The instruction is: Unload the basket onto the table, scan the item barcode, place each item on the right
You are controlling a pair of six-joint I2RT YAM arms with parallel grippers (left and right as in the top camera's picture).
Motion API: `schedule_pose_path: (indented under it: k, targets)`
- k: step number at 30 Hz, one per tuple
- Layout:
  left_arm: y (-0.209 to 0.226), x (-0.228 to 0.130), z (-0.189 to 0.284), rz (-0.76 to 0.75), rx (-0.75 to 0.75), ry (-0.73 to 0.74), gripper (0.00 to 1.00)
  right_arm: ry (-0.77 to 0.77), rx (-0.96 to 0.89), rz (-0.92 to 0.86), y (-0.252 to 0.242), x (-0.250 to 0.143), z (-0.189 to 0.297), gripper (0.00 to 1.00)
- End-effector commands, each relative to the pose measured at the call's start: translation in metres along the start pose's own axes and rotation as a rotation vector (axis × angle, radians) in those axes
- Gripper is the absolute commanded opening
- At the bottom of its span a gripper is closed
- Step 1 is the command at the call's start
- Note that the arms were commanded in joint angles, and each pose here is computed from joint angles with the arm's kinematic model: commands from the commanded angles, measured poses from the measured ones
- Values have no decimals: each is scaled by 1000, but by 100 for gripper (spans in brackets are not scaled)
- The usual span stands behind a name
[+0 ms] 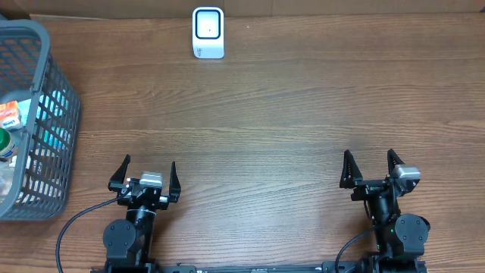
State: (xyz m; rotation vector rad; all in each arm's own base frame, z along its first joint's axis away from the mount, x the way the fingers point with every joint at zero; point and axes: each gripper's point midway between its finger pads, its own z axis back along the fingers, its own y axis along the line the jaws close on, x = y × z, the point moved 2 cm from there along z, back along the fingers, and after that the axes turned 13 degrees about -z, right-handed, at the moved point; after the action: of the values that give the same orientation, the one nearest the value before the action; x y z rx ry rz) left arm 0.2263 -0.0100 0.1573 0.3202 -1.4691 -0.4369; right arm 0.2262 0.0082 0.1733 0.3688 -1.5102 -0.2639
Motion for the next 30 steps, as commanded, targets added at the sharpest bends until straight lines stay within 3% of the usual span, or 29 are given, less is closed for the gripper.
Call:
schedule_pose_path:
  k: [1, 5, 14, 21, 30]
  targets:
    - [1, -1, 0, 2, 14, 2, 100, -2, 7, 4, 0, -2, 0, 100]
    - [10, -3, 1, -73, 66, 22, 99, -2, 7, 4, 0, -2, 0, 100]
    - [2, 1, 0, -53, 15, -4, 99, -2, 7, 4, 0, -2, 0, 100]
    - [-4, 8, 1, 143, -35, -37, 100, -2, 7, 4, 0, -2, 0, 100]
    - [26, 65, 15, 208, -31, -39, 100, -2, 7, 4, 0, -2, 0, 99]
